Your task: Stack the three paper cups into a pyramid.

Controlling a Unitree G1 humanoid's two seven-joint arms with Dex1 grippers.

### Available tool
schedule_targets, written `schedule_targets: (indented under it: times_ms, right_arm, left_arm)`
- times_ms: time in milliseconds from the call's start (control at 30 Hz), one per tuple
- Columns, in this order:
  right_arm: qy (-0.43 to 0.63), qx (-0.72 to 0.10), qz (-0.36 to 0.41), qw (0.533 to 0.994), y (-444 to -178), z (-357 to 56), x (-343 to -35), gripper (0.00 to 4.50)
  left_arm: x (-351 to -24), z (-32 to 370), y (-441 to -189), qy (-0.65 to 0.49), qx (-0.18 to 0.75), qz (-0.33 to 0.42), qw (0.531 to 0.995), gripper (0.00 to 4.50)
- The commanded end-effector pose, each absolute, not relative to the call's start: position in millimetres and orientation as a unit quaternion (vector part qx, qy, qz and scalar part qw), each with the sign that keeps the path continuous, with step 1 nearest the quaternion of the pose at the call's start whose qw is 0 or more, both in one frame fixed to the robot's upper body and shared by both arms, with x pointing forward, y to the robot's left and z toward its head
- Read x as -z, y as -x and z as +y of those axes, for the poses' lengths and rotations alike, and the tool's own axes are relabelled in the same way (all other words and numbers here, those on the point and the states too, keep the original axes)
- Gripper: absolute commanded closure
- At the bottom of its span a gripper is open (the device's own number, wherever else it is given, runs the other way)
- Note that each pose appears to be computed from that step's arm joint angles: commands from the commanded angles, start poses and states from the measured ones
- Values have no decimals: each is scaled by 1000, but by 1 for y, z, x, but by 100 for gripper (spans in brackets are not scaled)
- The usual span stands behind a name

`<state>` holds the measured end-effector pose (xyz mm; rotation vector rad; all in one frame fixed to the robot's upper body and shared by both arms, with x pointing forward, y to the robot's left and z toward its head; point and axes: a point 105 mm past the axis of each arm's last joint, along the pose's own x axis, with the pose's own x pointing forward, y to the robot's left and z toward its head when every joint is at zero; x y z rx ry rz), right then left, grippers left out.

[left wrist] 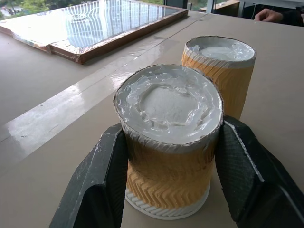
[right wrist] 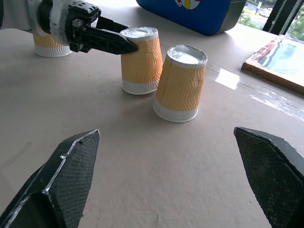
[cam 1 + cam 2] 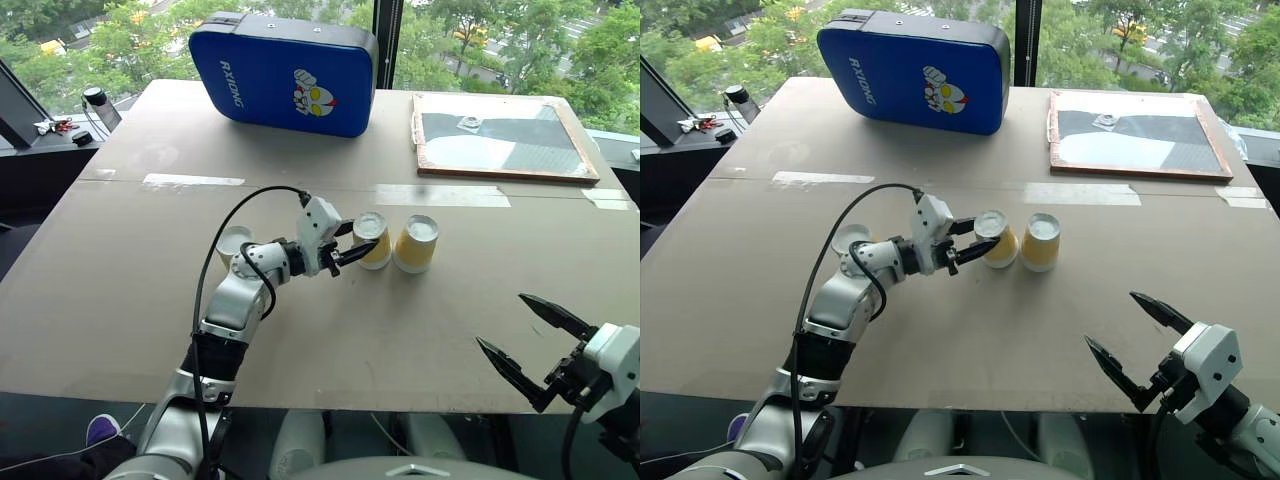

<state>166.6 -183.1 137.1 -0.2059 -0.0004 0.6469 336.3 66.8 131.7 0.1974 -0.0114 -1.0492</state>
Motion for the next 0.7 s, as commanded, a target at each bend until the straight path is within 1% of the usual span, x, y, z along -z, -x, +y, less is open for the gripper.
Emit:
schedule_targets:
  times_ms: [33, 67, 100, 167, 200, 433, 500, 567, 633, 700]
  right_arm:
    - [109, -327, -25, 938, -165, -176, -148, 0]
    - [109, -328, -25, 938, -165, -176, -148, 0]
    - [109, -328, -25, 938, -165, -176, -148, 0]
    - [109, -329, -25, 938, -164, -175, -148, 0]
    - [109, -330, -25, 937, -165, -175, -148, 0]
    - [108, -341, -31, 934, -167, -173, -150, 0]
    - [105, -349, -37, 930, -170, -171, -152, 0]
    - [102, -363, -45, 925, -174, -167, -156, 0]
    - [95, -380, -55, 919, -182, -163, -159, 0]
    - [86, -390, -74, 914, -187, -160, -165, 0]
  left_arm:
    - [-139, 59, -332, -87, 516, -19, 852, 190]
    - [-139, 59, -332, -86, 517, -19, 852, 143]
    - [-139, 59, -331, -85, 516, -18, 852, 109]
    - [-139, 59, -331, -86, 516, -16, 852, 19]
    - [-142, 60, -331, -88, 513, -24, 854, 5]
    - [-172, 83, -326, -90, 482, -65, 869, 5]
    - [-190, 91, -322, -78, 472, -91, 874, 5]
    - [-214, 103, -318, -60, 451, -131, 881, 5]
    - [-247, 132, -318, -9, 383, -181, 906, 5]
    - [-262, 162, -314, 14, 315, -204, 927, 5]
